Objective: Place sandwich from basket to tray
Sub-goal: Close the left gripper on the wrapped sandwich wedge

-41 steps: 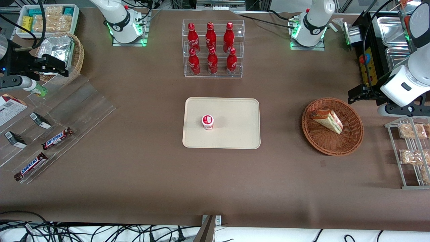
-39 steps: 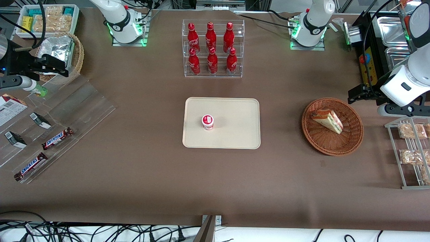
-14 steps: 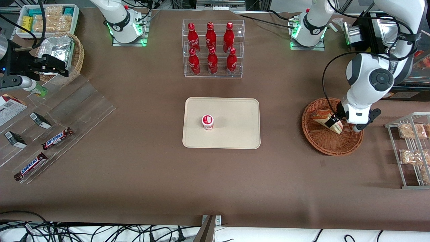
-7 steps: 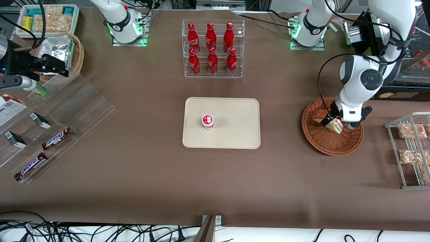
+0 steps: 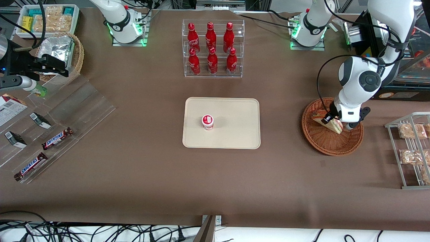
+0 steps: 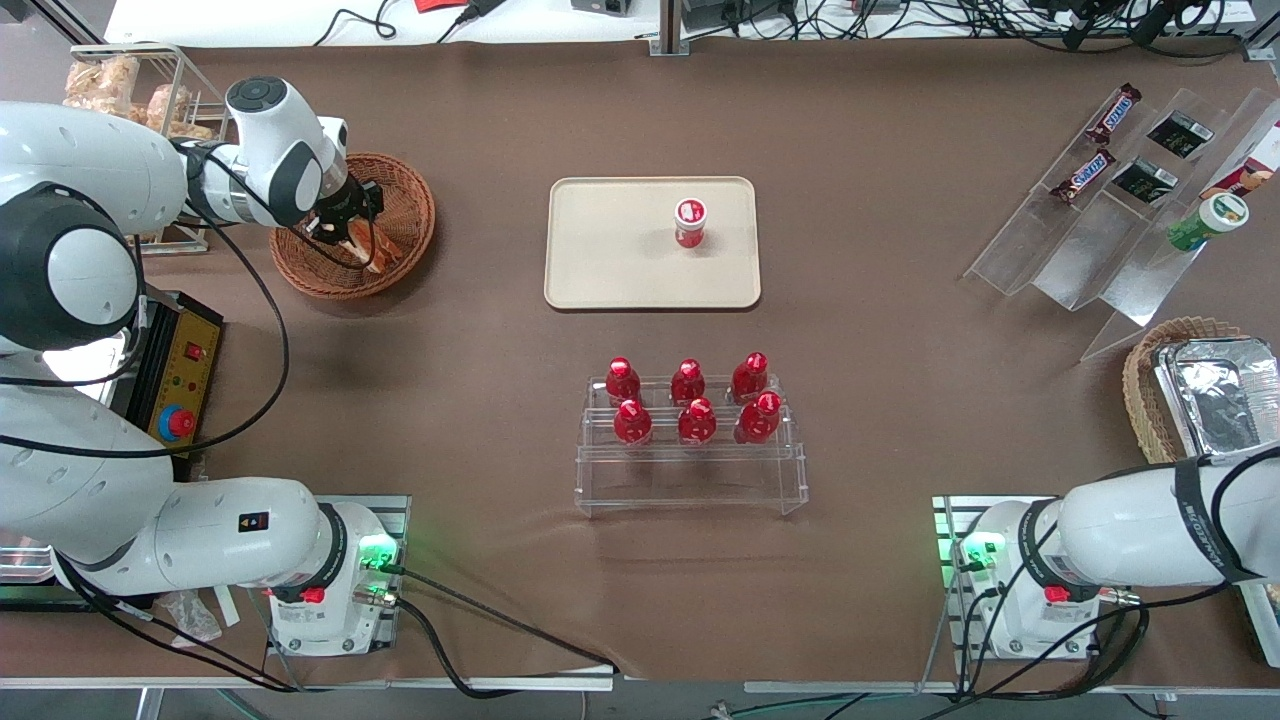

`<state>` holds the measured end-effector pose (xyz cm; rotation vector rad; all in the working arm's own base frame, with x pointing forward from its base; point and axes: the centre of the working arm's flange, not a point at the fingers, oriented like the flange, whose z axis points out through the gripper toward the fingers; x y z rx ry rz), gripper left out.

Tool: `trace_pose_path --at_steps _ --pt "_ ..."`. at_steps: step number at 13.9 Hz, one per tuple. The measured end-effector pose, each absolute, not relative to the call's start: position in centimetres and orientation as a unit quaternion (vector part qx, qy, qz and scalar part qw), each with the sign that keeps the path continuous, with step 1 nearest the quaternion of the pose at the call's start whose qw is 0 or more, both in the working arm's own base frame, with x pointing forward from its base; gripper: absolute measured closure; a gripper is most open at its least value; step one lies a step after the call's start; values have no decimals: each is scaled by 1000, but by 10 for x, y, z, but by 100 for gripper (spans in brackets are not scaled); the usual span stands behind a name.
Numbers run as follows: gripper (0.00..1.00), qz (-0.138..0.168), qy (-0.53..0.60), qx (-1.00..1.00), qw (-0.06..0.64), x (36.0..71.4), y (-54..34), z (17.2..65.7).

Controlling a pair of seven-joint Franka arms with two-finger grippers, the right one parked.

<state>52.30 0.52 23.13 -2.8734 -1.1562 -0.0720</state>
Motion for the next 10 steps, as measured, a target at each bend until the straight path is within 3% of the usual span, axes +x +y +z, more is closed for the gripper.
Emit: trace_pose_path --at_steps 3,6,10 --pt "68 -12 -369 -929 34 533 6 250" --pt "80 19 -335 -940 61 559 6 307" --pt "80 26 -289 -954 70 593 -7 397"
